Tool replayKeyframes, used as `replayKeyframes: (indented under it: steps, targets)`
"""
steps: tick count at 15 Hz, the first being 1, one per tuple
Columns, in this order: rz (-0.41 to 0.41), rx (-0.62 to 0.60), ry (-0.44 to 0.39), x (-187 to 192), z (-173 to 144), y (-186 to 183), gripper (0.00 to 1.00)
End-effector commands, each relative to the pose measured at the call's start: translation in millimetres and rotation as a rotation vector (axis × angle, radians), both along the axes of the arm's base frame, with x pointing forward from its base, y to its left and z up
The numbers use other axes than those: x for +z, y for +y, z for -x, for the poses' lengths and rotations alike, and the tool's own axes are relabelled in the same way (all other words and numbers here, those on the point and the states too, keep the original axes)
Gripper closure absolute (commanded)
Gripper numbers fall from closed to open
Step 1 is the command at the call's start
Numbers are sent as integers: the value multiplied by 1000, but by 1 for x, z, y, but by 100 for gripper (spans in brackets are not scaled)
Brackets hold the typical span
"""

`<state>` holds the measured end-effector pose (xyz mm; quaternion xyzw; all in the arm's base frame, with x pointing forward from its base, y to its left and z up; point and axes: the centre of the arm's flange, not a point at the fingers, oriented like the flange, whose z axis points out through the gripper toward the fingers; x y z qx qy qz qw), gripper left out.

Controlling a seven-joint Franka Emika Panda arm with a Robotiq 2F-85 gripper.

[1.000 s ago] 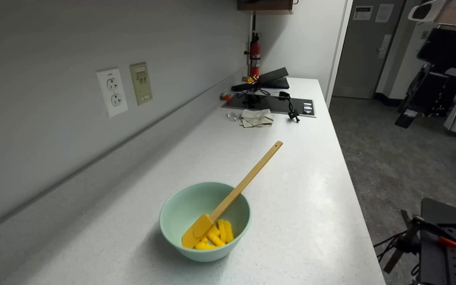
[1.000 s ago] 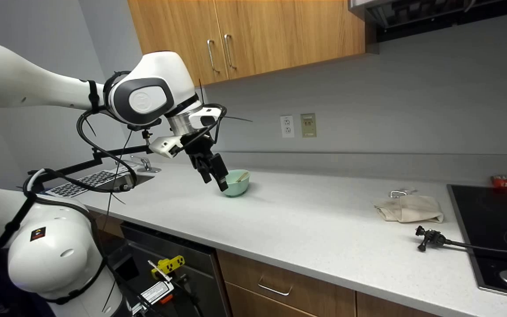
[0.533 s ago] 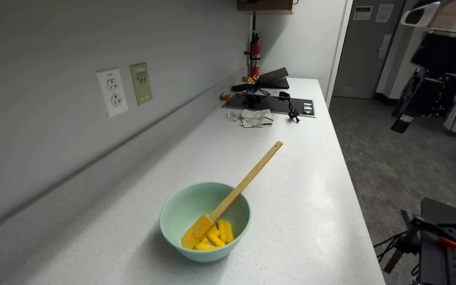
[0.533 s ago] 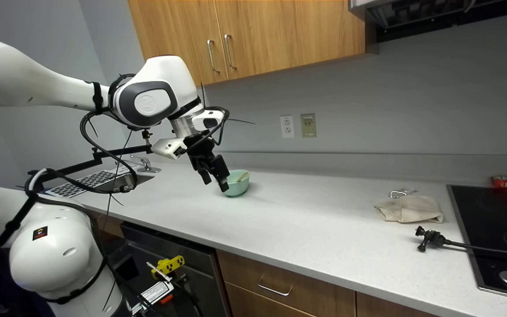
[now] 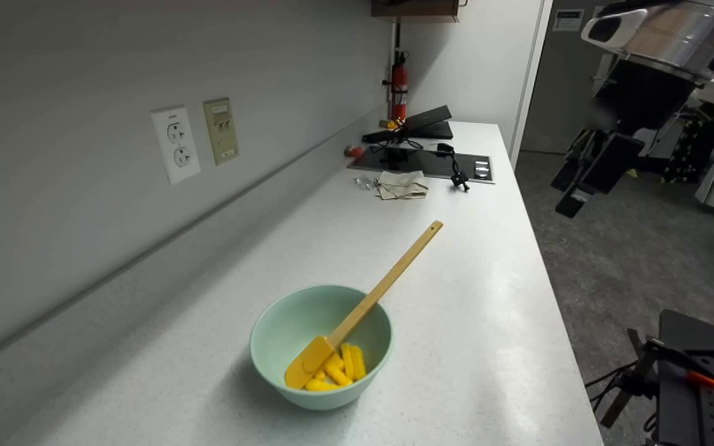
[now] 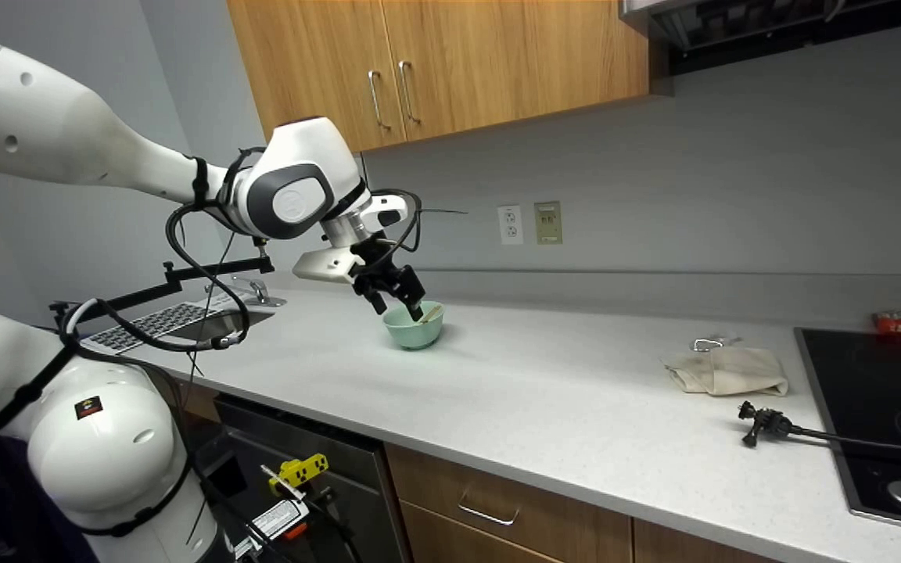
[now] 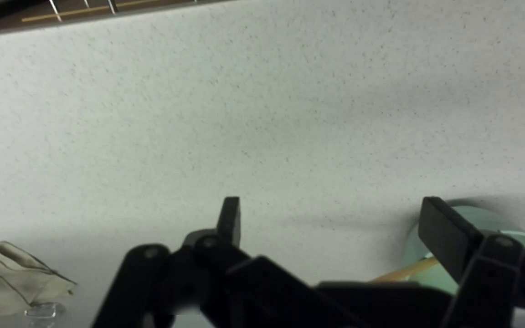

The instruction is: Use the wooden spatula to mix the contents in the green bowl

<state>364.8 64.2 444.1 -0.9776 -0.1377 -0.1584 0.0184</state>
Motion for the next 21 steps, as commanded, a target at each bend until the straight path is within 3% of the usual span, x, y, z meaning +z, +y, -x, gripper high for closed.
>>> replayKeyframes:
  steps: [1,2,3,9,21]
  targets:
    - [-56,78,-53,4,-26,20,0]
    - [-70,92,-54,7,-28,23,0]
    - [-34,49,-42,2,-12,18,0]
    - [-34,53,-36,0,-13,20,0]
    - [63,251,-48,4,-71,34,0]
